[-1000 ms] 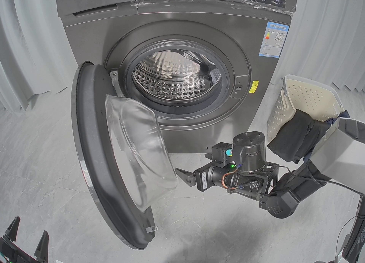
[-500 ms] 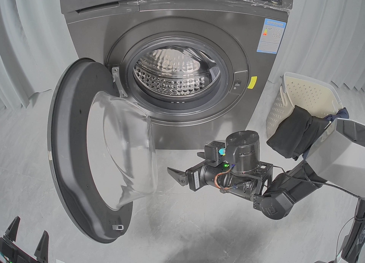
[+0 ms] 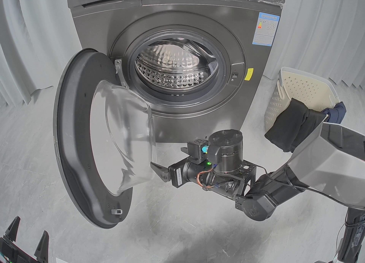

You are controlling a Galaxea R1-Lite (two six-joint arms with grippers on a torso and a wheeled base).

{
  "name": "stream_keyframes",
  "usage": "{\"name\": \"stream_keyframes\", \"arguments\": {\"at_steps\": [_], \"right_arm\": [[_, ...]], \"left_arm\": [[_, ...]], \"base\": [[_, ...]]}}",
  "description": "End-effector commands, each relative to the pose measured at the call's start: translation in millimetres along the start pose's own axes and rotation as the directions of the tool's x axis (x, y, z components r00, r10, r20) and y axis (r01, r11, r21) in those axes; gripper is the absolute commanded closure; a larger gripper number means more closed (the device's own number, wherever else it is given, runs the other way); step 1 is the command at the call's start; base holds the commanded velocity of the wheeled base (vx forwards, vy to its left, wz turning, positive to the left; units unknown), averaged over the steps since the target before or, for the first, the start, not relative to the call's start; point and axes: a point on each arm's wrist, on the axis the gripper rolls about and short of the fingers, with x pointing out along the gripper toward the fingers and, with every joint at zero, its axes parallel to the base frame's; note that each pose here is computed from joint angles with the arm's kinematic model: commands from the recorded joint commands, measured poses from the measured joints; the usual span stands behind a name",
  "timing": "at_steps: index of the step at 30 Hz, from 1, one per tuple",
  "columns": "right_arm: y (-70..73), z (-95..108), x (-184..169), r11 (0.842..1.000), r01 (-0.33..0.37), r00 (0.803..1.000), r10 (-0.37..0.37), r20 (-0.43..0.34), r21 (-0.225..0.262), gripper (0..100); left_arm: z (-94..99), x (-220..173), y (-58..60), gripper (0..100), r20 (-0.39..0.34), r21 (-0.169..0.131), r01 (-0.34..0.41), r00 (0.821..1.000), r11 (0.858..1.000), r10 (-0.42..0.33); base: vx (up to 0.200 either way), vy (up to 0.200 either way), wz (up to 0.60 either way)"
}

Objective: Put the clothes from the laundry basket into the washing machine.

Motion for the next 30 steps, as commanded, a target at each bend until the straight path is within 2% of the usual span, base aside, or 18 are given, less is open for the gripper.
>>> {"name": "stream_keyframes", "arguments": {"at_steps": [1,4,11,14,18,23,30], "right_arm": [[8.6,-3,6,1.0,-0.023,1.0,0.023,0.014,-0.002,0],[8.0,-2,6,1.0,-0.023,0.999,0.023,0.024,0.002,0],[-13.5,0,7,0.999,0.035,0.999,-0.035,0.023,0.011,0],[-16.0,-4,12,0.999,0.042,0.999,-0.042,0.014,0.008,0],[-10.6,-15,25,1.0,0.028,1.0,-0.028,0.004,0.003,0],[7.6,-15,39,1.0,-0.013,0.999,0.013,0.032,-0.004,0],[6.3,-7,42,1.0,-0.012,0.998,0.012,0.065,0.002,0]], "left_arm": [[-5.2,0,0.1,0,-0.004,0.0,-0.001,1.0,1.0,0.001],[-5.2,0,0.1,0,-0.004,0.0,-0.001,1.0,1.0,0.001],[-5.2,0,0.1,0,-0.004,0.001,-0.001,1.0,1.0,0.001],[-5.2,0,0.1,0,-0.006,0.001,-0.001,1.0,1.0,0.001],[-5.2,0,0.1,0,-0.004,0.001,-0.001,1.0,1.0,0.001],[-5.2,0,0.1,0,-0.006,0.001,-0.001,1.0,1.0,0.001],[-5.2,0,0.1,0,-0.004,0.001,-0.001,1.0,1.0,0.001]], "base": [[0.0,0.0,0.0],[0.0,0.0,0.0],[0.0,0.0,0.0],[0.0,0.0,0.0],[0.0,0.0,0.0],[0.0,0.0,0.0],[0.0,0.0,0.0]]}}
